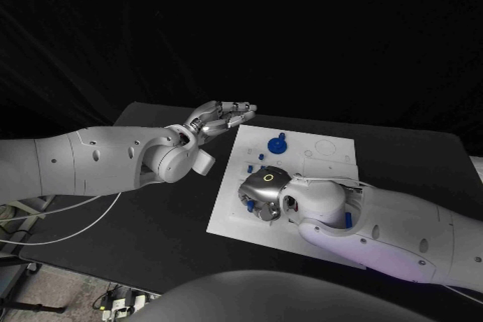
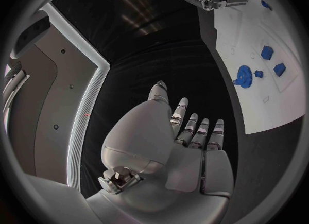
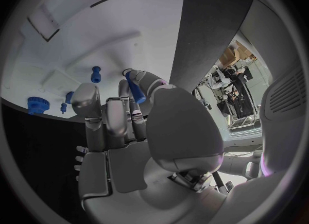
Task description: Assemble the parts on the task board
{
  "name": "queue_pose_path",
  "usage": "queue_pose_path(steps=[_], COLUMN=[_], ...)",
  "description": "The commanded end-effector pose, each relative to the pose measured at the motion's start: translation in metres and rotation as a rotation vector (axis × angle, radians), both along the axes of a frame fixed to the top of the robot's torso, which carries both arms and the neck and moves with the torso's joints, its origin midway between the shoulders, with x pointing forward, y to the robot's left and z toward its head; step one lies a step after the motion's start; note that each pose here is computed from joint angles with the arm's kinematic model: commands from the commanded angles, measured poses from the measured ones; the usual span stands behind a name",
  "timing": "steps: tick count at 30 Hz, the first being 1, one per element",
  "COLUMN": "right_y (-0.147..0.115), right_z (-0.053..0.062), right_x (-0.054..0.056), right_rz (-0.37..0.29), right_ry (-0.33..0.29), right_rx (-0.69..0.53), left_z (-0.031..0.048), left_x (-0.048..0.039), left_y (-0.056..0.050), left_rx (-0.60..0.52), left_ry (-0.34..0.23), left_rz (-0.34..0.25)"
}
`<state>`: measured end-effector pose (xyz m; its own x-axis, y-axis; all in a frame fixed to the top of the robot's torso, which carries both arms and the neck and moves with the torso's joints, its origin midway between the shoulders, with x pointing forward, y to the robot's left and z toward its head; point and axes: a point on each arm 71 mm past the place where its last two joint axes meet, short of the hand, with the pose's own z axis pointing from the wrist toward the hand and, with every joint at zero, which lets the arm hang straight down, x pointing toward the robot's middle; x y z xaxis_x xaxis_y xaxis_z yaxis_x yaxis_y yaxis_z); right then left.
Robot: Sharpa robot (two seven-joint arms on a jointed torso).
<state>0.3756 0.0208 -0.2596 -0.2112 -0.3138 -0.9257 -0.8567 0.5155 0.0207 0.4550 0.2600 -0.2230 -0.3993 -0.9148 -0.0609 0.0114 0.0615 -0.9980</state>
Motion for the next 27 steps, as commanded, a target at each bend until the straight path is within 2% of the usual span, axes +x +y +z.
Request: queue_pose_path(steps=[1, 27], right_y=[-0.0014, -0.0048], right_z=[-0.0015, -0.0029], right_x=[0.0001, 0.0016], right_rz=[0.001, -0.01], right_ry=[-0.009, -0.018], right_rx=[-0.022, -0.003], left_z=[0.0008, 0.0002], left_x=[-0.0004, 0.0], left_y=[-0.0028, -0.0037], left_rx=[-0.006, -0.006], left_ry=[-0.003, 0.002], left_rz=[-0.021, -0.024])
